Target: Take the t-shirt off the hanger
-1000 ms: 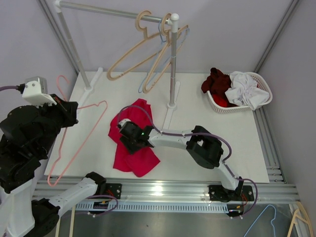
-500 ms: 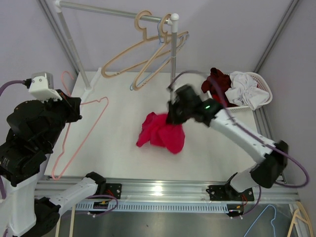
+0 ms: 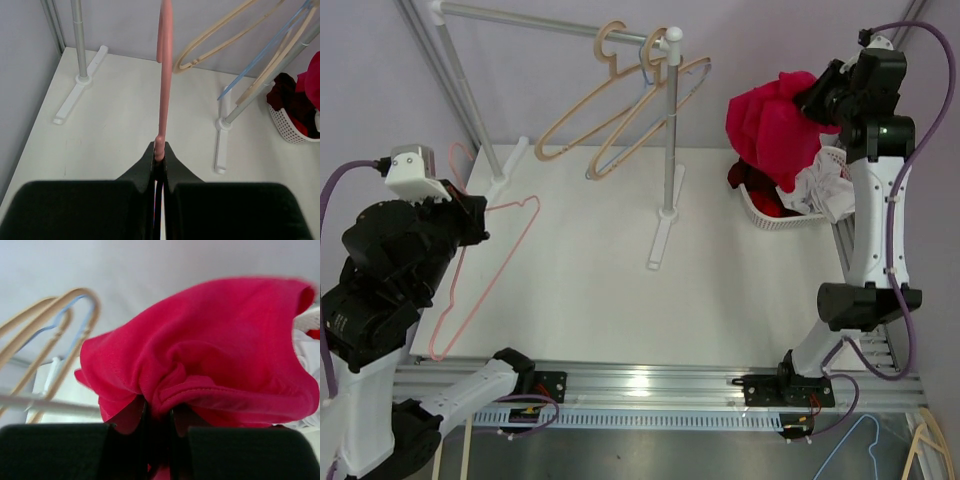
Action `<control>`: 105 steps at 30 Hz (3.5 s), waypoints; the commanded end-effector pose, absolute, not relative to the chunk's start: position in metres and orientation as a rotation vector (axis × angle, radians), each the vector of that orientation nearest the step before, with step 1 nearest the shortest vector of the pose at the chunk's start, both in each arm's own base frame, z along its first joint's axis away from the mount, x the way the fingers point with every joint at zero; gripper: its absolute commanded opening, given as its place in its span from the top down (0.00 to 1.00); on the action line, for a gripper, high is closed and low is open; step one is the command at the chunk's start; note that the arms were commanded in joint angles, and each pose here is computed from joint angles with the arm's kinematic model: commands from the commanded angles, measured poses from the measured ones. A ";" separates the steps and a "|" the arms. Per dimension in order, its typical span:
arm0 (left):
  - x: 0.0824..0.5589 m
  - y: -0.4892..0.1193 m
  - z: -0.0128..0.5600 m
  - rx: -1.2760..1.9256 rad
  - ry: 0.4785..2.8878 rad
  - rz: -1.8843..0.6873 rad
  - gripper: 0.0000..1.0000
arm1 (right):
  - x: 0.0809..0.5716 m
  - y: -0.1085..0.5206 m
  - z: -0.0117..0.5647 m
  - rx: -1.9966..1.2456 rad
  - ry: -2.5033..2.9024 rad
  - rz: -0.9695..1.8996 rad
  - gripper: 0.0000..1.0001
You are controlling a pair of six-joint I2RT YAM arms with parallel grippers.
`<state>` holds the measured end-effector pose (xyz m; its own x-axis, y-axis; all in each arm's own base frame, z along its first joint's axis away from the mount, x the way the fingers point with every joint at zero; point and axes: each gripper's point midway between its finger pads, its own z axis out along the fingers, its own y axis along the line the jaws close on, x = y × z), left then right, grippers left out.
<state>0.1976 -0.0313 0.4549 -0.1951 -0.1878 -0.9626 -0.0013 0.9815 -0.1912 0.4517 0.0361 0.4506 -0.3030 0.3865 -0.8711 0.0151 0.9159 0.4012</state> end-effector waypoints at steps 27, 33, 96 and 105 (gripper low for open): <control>0.289 -0.014 0.507 -0.268 1.623 -0.099 0.99 | 0.500 -0.083 0.030 0.884 2.539 -0.048 0.86; 0.314 0.000 0.522 -0.267 1.552 -0.024 0.99 | 0.505 -0.100 0.116 0.830 2.421 -0.124 0.52; 0.494 -0.150 0.562 0.230 1.288 -0.462 0.99 | 0.457 0.028 0.365 0.332 1.964 0.266 0.07; 0.509 -0.166 0.538 0.244 1.348 -0.431 0.99 | 0.454 0.038 0.366 0.315 1.955 0.298 0.07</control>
<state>0.5150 -0.1678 0.5207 0.1029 -0.1706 -0.9800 0.4497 0.8868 -0.1071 0.4579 0.0342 0.3410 -0.4462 0.3597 -0.8194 0.1250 0.9317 0.3410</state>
